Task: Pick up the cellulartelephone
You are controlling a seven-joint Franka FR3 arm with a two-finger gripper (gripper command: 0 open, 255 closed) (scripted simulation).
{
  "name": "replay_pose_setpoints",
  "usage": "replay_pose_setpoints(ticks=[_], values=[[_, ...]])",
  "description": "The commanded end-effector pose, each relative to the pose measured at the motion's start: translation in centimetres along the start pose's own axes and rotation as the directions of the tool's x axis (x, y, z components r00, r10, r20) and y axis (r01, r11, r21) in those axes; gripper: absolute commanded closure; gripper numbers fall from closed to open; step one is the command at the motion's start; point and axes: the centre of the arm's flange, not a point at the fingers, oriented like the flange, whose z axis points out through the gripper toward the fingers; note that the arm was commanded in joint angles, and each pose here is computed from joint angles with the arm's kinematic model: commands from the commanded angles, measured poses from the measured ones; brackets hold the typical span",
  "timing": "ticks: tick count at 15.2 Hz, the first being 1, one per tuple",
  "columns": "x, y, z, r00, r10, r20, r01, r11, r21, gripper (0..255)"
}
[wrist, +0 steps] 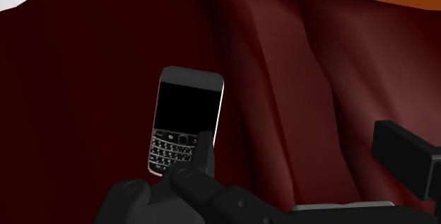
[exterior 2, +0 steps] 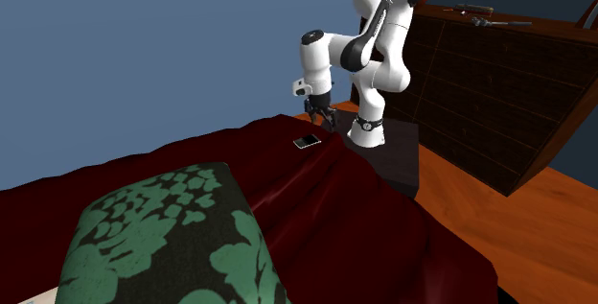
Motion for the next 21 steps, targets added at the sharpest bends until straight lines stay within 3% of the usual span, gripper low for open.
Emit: replay_pose_setpoints(ticks=[1, 7, 16, 17, 21], values=[[0.7, 2.1, 1.5, 1.0, 0.026, 0.006, -0.026, 1.0, -0.004, 0], [2.4, 7.5, 6.2, 0.995, 0.099, 0.026, -0.098, 0.995, -0.014, 0], [3.1, 7.6, 10.1, 0.995, 0.099, 0.026, -0.099, 0.995, -0.014, 0], [3.1, 7.7, 10.1, 0.995, 0.099, 0.026, -0.099, 0.995, -0.014, 255], [3.1, 7.7, 10.1, 0.995, 0.099, 0.026, -0.099, 0.995, -0.014, 255]])
